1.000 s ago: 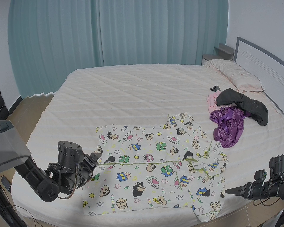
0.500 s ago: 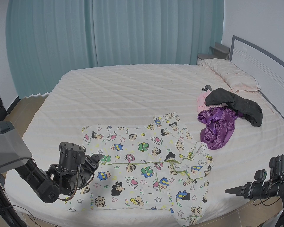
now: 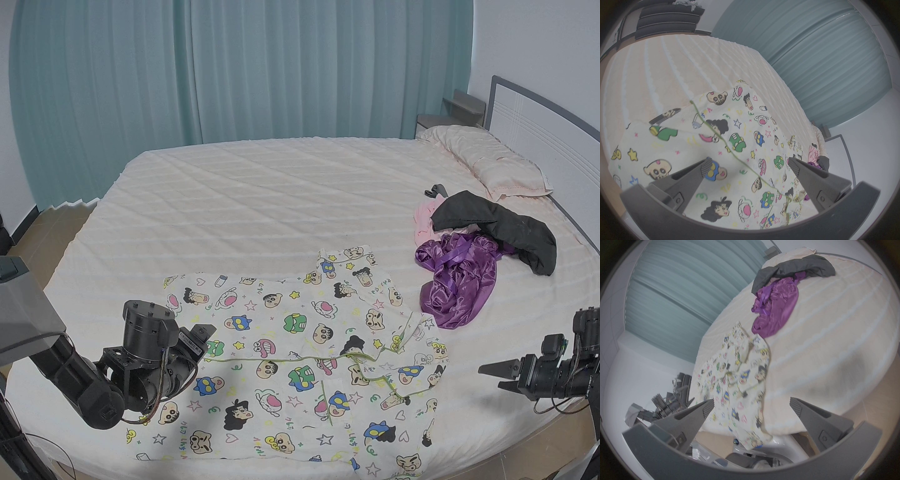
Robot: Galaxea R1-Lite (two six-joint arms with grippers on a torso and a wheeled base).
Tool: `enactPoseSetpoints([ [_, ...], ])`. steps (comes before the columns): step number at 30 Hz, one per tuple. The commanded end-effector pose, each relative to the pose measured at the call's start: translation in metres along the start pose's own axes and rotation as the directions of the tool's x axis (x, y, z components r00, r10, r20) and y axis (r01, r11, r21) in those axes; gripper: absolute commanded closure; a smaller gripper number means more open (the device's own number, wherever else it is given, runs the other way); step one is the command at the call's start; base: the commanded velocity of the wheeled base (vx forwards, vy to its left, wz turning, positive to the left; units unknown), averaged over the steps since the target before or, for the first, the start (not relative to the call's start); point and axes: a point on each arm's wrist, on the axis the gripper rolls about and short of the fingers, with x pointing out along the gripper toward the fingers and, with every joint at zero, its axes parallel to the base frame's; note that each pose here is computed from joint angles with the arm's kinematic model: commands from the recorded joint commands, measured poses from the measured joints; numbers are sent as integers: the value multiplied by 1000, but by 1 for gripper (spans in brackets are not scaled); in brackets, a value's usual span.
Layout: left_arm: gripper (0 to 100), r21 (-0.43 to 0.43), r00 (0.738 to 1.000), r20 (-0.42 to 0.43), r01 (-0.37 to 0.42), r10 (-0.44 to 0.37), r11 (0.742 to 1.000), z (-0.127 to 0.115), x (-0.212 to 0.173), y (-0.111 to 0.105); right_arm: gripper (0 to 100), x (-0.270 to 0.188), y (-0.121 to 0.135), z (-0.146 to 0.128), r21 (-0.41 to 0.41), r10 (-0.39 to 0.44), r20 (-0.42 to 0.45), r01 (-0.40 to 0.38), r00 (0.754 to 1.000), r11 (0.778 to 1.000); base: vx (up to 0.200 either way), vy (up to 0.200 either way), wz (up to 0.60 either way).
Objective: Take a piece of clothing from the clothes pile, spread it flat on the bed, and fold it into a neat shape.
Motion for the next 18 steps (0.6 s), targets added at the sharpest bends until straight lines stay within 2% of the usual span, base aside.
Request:
enactPoseSetpoints([
  [1, 0, 2, 1000, -5, -3, 3, 1000, -1, 1, 1, 0, 9, 17, 23, 10, 57, 41, -57, 998, 998, 0, 0, 0],
  [6, 0, -1, 1000, -5, -3, 3, 1000, -1, 1, 1, 0, 29, 36, 47, 29, 97, 52, -99, 994, 995, 0, 0, 0],
  [12, 0, 0, 1000, -9, -8, 8, 1000, -1, -1, 3, 0, 79, 58, 74, 7, 18, 104, -19, 994, 1000, 0, 0, 0],
  [18, 0, -4, 1000, -7, -16, 16, 1000, -1, -2, 6, 0, 157, 83, 105, -39, -54, 196, 63, 979, 997, 0, 0, 0],
])
